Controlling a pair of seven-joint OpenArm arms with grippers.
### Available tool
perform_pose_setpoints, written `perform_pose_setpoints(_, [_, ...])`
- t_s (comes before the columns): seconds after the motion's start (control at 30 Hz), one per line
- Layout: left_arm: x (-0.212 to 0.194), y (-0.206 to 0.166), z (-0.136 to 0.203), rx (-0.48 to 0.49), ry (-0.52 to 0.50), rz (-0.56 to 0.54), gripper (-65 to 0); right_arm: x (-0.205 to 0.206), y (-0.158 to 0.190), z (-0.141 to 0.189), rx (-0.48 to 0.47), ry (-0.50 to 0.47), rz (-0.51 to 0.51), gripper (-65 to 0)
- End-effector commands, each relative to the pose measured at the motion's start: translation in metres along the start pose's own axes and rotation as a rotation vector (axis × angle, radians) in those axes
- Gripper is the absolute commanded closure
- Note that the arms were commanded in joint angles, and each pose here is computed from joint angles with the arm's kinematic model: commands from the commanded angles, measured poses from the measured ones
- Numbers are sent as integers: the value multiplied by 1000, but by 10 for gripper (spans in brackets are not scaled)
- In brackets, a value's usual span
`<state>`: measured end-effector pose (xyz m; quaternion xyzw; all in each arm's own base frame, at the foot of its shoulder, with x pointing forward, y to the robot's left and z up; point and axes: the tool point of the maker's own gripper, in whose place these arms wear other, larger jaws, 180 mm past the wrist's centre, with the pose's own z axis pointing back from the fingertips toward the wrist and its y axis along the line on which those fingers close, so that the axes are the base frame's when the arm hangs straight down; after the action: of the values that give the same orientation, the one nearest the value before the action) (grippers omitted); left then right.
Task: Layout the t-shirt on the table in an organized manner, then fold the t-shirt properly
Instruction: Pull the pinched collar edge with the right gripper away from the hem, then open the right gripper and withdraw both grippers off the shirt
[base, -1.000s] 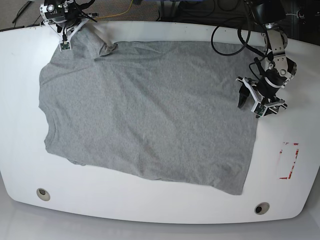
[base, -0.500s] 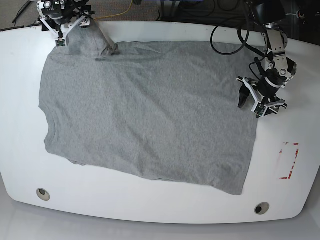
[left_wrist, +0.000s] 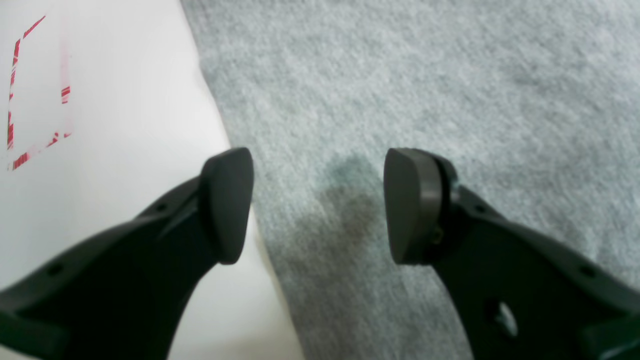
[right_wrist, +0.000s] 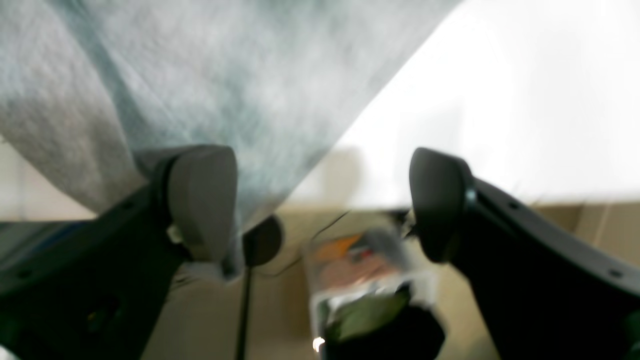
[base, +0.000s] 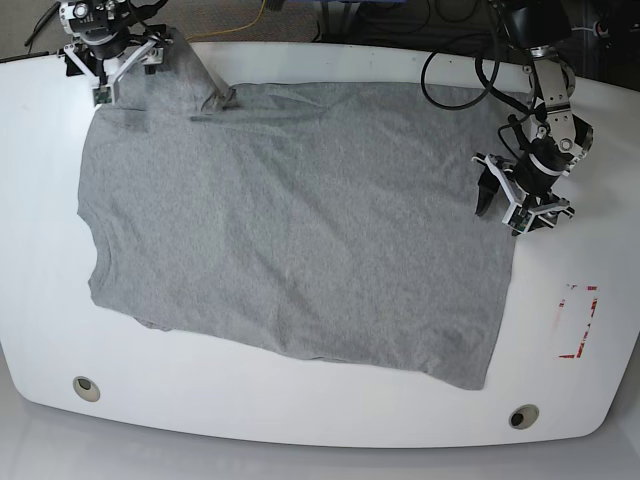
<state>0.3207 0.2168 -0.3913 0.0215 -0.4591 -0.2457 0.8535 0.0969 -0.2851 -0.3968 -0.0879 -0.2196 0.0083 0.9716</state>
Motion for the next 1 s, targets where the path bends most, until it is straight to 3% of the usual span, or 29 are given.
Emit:
perform_pose_setpoints(0.0, [15,9,2,20,-49,-3,-388,16,-17,8,-23,-70,-8,-519])
perform_pose_setpoints(0.27, [12,9,-2,14,-42,11,-388,40,-28,13,4,-156,-7,-520])
perform_pose_setpoints(0.6, [20,13,-3,23,-63,9,-388,110,-49,15,41,-370,-75,-518])
perform_pose_setpoints(0.73, [30,6,-5,15,-116,27,-387,133,-56,13,60,-426,-90,-515])
perform_pose_setpoints(0.97, [53,1,1,23,-209,24,-387,147,-72,-9,130,-426,-181,-471])
